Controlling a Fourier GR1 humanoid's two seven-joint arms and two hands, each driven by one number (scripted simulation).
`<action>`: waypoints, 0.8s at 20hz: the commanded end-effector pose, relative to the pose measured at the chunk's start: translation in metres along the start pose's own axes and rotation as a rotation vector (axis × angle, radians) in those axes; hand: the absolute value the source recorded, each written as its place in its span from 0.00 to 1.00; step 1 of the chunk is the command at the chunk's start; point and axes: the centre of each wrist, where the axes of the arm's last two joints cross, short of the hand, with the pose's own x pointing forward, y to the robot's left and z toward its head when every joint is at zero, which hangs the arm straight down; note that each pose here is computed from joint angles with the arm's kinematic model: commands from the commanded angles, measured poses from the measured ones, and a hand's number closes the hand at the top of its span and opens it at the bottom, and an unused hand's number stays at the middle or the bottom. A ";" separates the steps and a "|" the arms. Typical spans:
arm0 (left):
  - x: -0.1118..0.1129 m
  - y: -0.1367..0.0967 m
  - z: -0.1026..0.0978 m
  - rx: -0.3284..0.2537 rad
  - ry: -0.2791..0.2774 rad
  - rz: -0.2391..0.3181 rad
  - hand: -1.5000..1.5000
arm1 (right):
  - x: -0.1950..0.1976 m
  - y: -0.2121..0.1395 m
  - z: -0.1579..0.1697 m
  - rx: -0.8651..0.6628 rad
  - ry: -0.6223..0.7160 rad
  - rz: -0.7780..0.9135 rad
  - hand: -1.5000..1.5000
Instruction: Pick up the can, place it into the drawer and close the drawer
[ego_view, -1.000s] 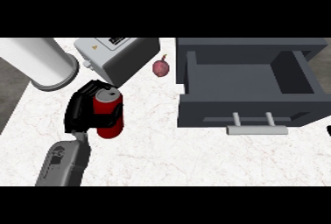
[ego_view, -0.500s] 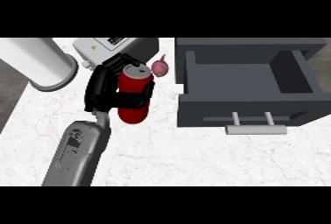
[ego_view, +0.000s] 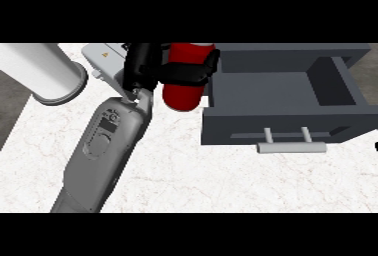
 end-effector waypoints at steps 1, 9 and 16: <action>0.024 -0.038 -0.013 -0.020 -0.017 -0.017 1.00 | 0.005 0.002 0.001 0.000 -0.008 0.000 0.00; 0.044 -0.060 -0.049 -0.023 0.023 -0.017 1.00 | 0.002 -0.008 -0.004 0.013 0.010 0.006 0.00; 0.069 -0.087 -0.063 -0.024 0.030 -0.067 1.00 | 0.011 -0.011 -0.012 0.023 0.004 -0.001 0.00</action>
